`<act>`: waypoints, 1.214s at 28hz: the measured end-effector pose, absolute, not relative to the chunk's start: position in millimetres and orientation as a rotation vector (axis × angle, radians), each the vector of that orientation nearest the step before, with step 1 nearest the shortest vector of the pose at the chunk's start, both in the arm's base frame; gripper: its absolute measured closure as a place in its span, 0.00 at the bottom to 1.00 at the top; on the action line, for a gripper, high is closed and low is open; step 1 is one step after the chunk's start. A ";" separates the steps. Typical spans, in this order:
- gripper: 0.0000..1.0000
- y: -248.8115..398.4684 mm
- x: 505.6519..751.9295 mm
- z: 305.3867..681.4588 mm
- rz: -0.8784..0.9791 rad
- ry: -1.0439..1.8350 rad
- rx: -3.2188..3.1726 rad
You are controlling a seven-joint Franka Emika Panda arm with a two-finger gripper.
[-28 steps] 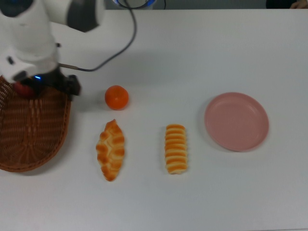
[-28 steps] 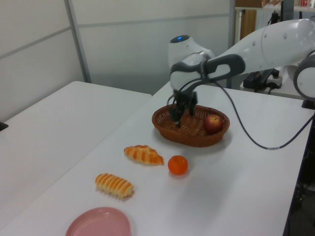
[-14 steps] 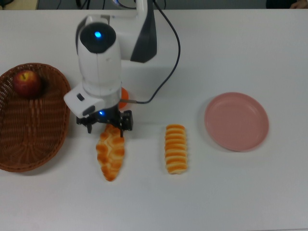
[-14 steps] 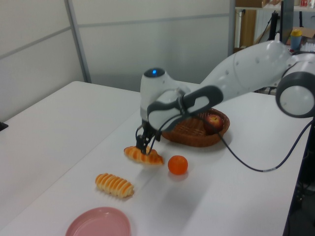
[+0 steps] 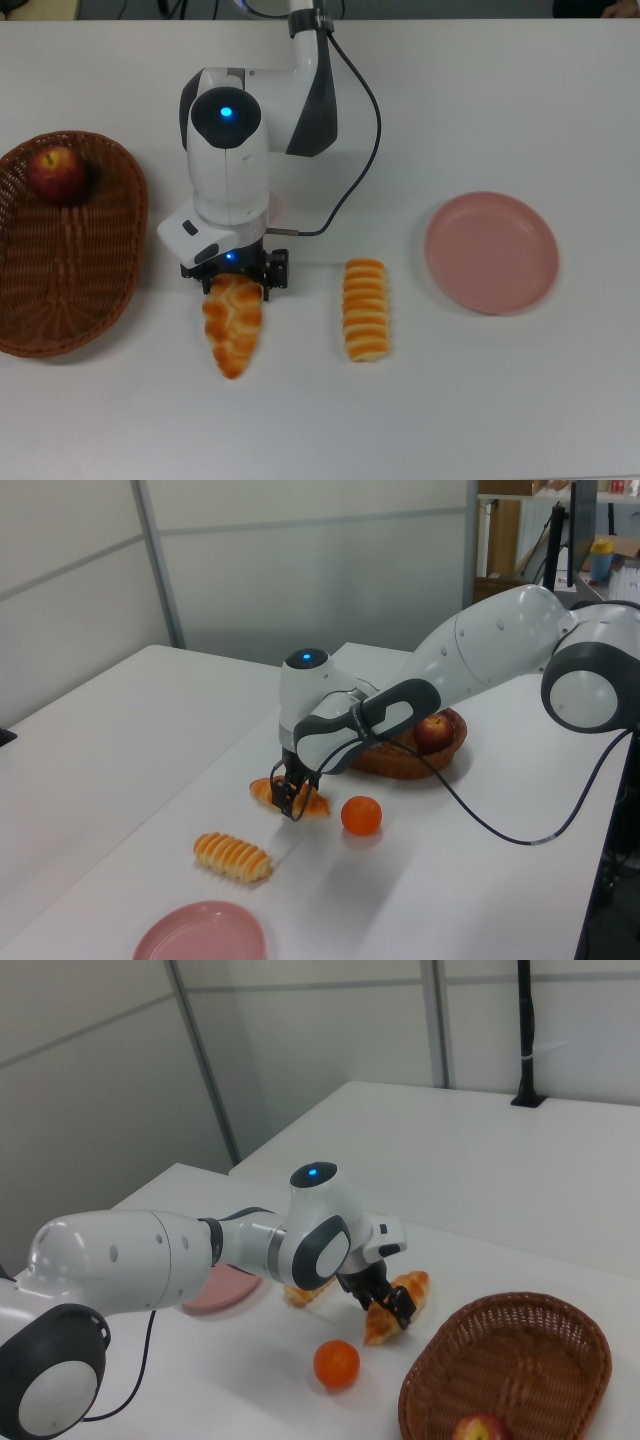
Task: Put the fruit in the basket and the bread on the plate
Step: 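Move the gripper down onto the braided bread and grasp it, then carry the braided bread onto the pink plate and release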
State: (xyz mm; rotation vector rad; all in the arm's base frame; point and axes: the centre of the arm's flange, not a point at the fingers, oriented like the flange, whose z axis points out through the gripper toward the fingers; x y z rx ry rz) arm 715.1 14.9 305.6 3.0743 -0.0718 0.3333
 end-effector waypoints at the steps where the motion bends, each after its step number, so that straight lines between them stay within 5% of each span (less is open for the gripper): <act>1: 0.13 14.1 716.2 309.0 0.343 -0.094 3.075; 19: 0.77 61.0 713.4 373.5 0.455 -0.148 3.087; 27: 0.78 186.4 681.0 421.6 0.484 -0.056 3.130; 34: 0.78 281.0 646.9 417.7 0.479 0.041 3.146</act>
